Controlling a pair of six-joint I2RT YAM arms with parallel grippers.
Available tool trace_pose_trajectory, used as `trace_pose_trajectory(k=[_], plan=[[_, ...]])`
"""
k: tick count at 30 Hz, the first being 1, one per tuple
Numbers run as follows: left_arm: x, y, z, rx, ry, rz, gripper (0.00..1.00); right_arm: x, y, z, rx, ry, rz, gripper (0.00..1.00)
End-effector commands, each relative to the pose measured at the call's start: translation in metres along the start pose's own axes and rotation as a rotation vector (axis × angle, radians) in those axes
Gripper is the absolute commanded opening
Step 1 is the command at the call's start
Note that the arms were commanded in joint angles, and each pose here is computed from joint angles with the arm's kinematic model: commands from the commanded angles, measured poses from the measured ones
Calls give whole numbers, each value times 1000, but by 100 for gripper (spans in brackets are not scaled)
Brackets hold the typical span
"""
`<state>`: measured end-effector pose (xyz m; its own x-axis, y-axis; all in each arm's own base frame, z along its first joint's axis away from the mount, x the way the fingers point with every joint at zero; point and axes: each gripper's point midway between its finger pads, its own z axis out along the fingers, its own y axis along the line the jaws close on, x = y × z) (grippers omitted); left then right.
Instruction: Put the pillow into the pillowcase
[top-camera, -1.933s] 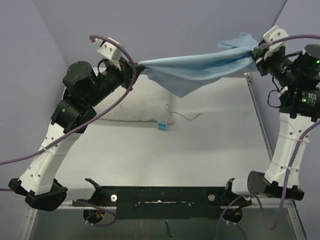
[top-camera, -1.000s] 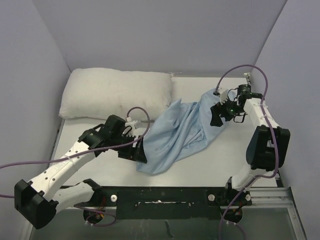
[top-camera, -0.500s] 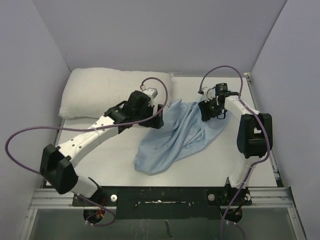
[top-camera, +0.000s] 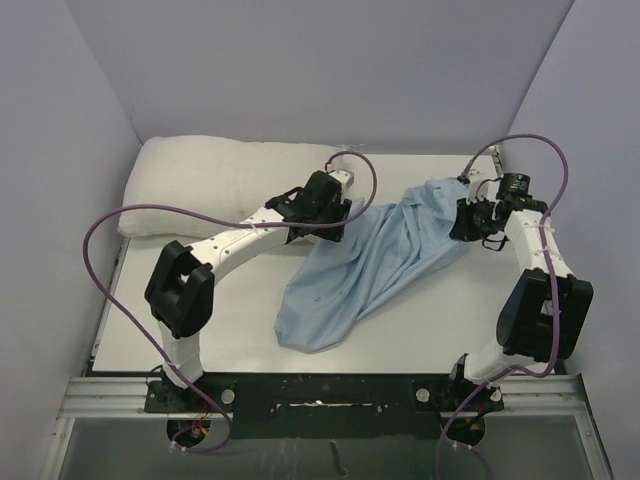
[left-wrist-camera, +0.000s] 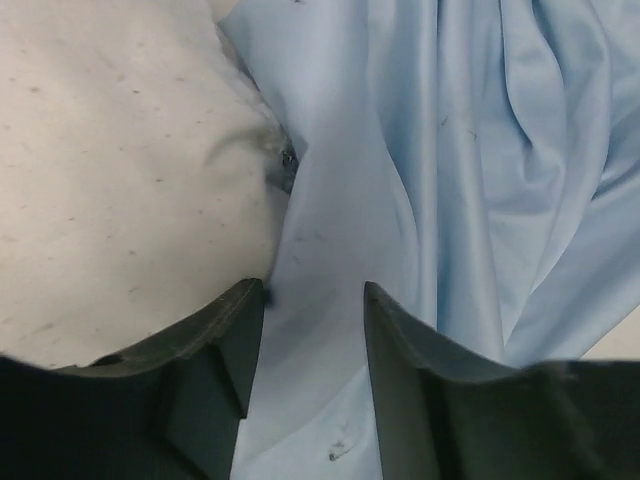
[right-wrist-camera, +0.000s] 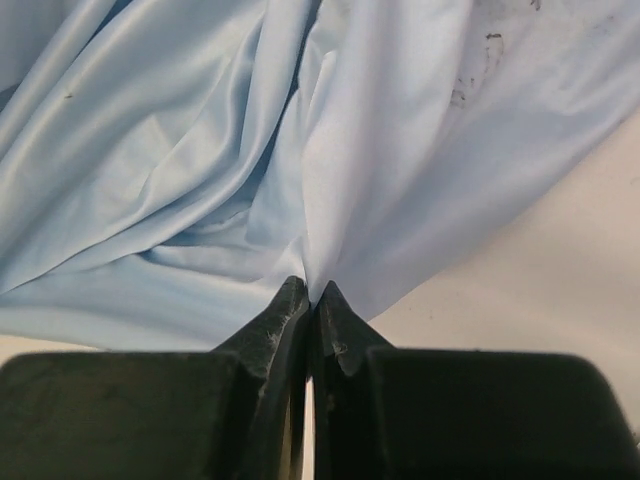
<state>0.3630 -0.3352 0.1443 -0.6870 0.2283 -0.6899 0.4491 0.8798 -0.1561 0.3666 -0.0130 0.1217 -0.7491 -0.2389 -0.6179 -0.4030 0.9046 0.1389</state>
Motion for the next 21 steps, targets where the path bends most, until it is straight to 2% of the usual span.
trace_pose_trajectory(k=[1, 3, 4, 9, 11, 13, 16, 21], plan=[[-18, -17, 8, 73, -27, -1, 32, 17, 17, -19, -101, -18, -8, 0], [-12, -14, 6, 65, -16, -5, 8, 25, 10, -27, -88, -16, -5, 0], [-11, -10, 3, 53, -17, -9, 0, 29, 6, -30, -79, -8, -13, 0], [-15, 2, -58, 47, -110, -52, 0, 74, -27, -38, 24, 122, -89, 0], [-5, 7, -88, 53, -131, -74, 0, 92, -41, -45, 52, 151, -80, 0], [18, 18, -112, 32, -119, -110, 0, 105, -50, -50, 55, 168, -63, 0], [73, 42, -134, -35, -36, -202, 0, 122, -47, -52, 28, 205, -72, 0], [142, 54, -159, -59, 73, -363, 0, 140, -31, -48, -47, 251, -79, 0]])
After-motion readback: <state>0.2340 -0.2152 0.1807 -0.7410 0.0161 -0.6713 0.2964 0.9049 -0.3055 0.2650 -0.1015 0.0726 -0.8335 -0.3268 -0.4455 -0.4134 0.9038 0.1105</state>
